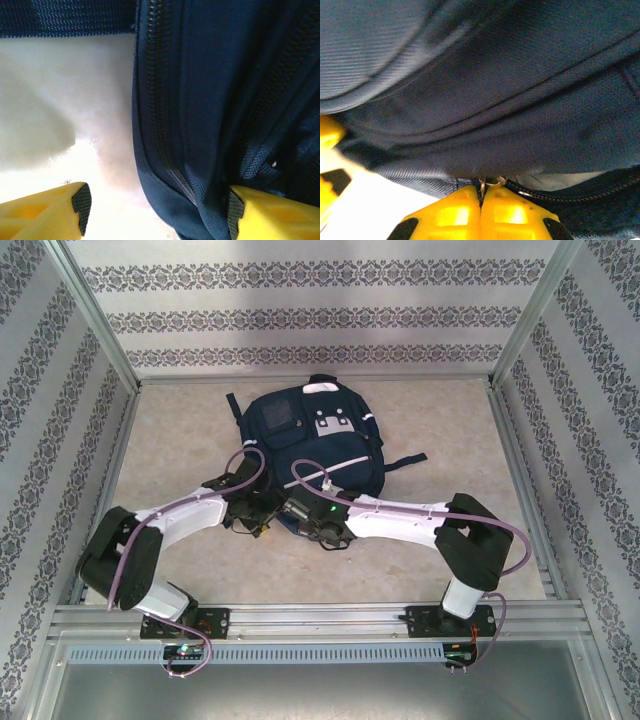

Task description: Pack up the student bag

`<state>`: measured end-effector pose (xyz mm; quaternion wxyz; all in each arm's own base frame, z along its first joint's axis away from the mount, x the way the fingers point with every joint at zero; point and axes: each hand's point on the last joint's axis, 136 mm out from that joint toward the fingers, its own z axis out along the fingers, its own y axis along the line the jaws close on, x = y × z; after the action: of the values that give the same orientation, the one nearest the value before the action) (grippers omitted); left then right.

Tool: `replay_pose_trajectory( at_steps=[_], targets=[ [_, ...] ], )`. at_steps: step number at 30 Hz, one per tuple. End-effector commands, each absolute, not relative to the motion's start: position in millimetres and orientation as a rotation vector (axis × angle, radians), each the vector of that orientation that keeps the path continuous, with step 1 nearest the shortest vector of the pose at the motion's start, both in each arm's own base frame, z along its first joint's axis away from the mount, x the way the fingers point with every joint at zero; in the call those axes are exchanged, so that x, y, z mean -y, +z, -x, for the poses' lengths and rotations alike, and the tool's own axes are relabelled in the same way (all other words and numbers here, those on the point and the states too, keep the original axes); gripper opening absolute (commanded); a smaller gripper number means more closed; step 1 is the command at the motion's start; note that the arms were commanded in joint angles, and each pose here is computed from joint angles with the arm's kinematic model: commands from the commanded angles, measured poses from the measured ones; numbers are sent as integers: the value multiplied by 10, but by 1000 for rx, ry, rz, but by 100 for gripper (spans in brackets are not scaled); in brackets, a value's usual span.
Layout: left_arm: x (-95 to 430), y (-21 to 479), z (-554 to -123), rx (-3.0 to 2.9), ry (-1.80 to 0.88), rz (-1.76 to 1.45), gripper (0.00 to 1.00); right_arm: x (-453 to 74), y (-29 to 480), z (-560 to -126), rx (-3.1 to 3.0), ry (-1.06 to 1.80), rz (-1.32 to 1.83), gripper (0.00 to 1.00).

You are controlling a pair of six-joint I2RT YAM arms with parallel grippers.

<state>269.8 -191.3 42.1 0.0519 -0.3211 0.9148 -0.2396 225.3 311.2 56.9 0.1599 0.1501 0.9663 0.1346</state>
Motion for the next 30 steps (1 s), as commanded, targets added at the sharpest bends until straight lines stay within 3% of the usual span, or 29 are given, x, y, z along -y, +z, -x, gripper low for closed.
replay_pose_trajectory(
  at_steps=[1,6,9,20,30],
  targets=[
    [2104,397,-2901,-2776,-753,919,67,-3360,681,-2310,-2729,546,-295,0],
    [2035,402,-3065,-2741,-651,871,23,-3220,644,-2276,-2739,462,-196,0],
    [1970,403,-3085,-2737,-598,867,8,-3031,574,-2252,-2754,373,-108,0],
    [1810,446,-3083,-2732,-539,864,0,-2129,442,-2225,-2760,102,32,0],
    [1864,674,-3155,-2726,-562,787,0,-1986,724,-2325,-2661,45,276,0]
  ],
)
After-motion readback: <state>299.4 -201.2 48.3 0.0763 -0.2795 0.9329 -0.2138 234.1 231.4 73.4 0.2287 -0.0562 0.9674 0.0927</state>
